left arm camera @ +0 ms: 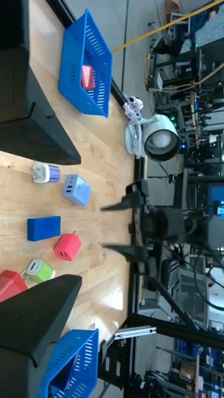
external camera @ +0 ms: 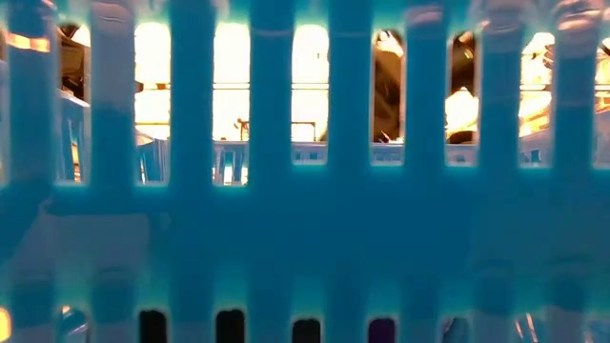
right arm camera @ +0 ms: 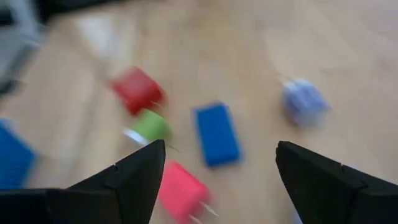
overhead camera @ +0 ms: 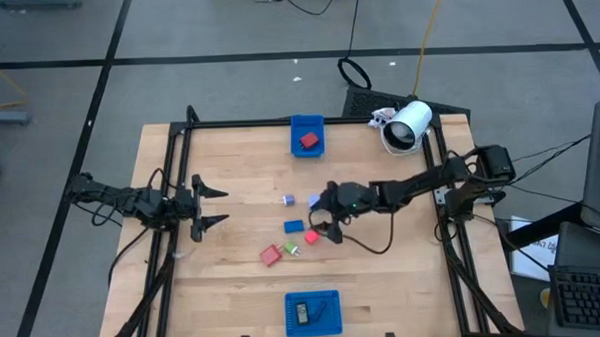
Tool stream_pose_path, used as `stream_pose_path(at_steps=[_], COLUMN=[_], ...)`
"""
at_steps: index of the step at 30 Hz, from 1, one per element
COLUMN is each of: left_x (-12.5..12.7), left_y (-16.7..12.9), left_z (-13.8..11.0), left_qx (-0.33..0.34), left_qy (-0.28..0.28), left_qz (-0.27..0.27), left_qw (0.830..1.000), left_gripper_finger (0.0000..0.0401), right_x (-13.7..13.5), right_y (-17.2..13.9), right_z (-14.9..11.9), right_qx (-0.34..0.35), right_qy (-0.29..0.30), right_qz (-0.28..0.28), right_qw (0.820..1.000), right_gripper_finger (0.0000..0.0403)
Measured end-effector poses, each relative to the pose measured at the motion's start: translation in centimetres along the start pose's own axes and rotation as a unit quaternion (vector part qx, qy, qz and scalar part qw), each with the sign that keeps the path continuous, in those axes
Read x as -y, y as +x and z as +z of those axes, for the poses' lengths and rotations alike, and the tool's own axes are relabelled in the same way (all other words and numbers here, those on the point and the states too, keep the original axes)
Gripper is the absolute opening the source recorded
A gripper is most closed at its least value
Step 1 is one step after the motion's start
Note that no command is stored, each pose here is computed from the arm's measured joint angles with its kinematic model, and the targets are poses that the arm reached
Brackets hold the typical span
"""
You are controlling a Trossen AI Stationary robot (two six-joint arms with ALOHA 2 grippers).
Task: Pick & Place Office items
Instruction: Put the blue charger adapter into the top blue bin
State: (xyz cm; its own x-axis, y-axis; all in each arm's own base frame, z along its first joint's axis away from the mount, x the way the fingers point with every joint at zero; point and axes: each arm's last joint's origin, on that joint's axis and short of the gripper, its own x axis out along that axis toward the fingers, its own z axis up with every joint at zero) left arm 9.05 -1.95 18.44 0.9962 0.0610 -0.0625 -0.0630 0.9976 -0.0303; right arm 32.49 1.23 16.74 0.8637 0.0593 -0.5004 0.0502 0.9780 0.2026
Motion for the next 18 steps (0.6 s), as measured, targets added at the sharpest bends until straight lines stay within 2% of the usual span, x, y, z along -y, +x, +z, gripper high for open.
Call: stream_pose_path(at_steps=[4, 9, 14, 18], left_x=[0.0, 0.0, 0.0, 0.0], left_y=[0.0, 0.0, 0.0, 0.0], left_z=[0.0, 0.0, 0.0, 0.0], left_qx=[0.0, 0.0, 0.0, 0.0], left_qy=[0.0, 0.0, 0.0, 0.0], left_qz=[0.0, 0.0, 0.0, 0.0], left_qw=[1.0, 1.0, 1.0, 1.0], left_gripper_finger=[0.0312, 0.0323, 0.0328, 0.0322], right_x=[0.8, 1.9, 2.6, 3.2], right_y=[-0.3, -0.8, -0.4, 0.6], right_z=[-2.0, -3.8, -4.6, -5.3], right_qx=[-0.013, -0.007, 0.012, 0.014], right_qy=[-0.006, -0.052, -0.025, -0.015], right_qz=[-0.061, -0.148, -0.153, -0.135], right_qw=[0.998, 0.988, 0.988, 0.991], right_gripper_finger=[0.0292, 0.0297, 0.0323, 0.0348])
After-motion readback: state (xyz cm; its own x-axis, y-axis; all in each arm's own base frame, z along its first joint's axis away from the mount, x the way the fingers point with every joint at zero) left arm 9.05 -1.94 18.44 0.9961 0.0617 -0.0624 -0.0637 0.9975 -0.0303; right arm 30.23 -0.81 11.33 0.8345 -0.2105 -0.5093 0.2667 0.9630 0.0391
